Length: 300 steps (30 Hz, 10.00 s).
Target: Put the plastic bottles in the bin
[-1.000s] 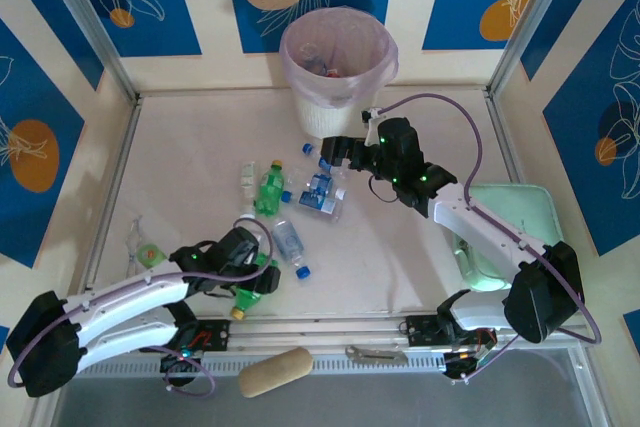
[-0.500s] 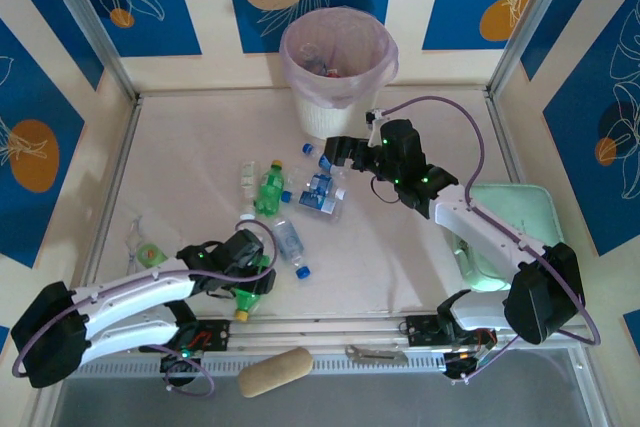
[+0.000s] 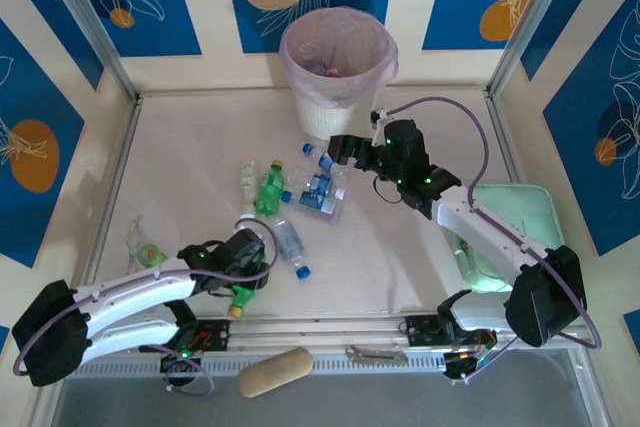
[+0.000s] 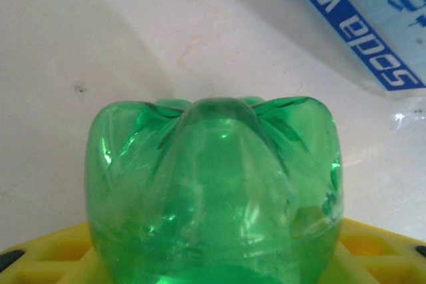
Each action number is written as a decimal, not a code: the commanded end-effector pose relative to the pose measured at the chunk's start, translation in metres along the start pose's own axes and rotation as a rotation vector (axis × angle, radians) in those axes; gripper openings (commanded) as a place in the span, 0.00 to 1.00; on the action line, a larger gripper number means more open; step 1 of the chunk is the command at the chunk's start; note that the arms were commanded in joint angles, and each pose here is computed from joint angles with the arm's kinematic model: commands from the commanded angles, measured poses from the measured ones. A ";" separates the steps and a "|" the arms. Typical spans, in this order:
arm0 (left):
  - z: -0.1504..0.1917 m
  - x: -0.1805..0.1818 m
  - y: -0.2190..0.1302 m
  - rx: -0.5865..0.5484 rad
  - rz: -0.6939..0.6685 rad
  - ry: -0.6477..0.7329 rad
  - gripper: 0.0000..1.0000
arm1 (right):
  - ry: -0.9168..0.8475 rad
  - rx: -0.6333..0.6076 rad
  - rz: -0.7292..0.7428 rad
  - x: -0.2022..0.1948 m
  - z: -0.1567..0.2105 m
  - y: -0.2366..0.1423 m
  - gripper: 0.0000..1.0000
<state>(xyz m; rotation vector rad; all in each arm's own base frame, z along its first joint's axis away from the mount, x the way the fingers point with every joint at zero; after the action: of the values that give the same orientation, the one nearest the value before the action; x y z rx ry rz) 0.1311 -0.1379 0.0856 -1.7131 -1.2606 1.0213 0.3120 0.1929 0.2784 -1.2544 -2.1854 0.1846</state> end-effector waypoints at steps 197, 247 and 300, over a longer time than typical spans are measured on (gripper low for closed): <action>-0.168 0.084 -0.035 -0.642 0.190 -0.587 1.00 | -0.445 -0.279 0.062 0.053 -0.214 0.049 0.49; -0.199 0.068 -0.024 -0.462 0.214 -0.431 1.00 | -0.347 -0.072 -0.066 0.056 -0.105 0.019 0.99; -0.205 0.079 0.072 -0.127 -0.144 -0.321 0.65 | -0.078 0.157 -0.057 0.022 0.049 0.019 0.99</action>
<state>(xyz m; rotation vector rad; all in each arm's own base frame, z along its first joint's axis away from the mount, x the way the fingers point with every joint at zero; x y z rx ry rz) 0.3543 -0.0987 0.0856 -1.5655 -1.6540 1.2099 0.2888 0.2241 0.2326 -1.1291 -2.1986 0.3830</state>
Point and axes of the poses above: each hand's point on the last joint's axis, 136 mm out from that joint toward the fingers, its own y axis out along the fingers, its own x axis along the line the jaws close on, z = x × y, the point moved 6 cm from there along -y, back along the fingers, and after that the axes turned 7 degrees about -y, right-handed, at the moved point
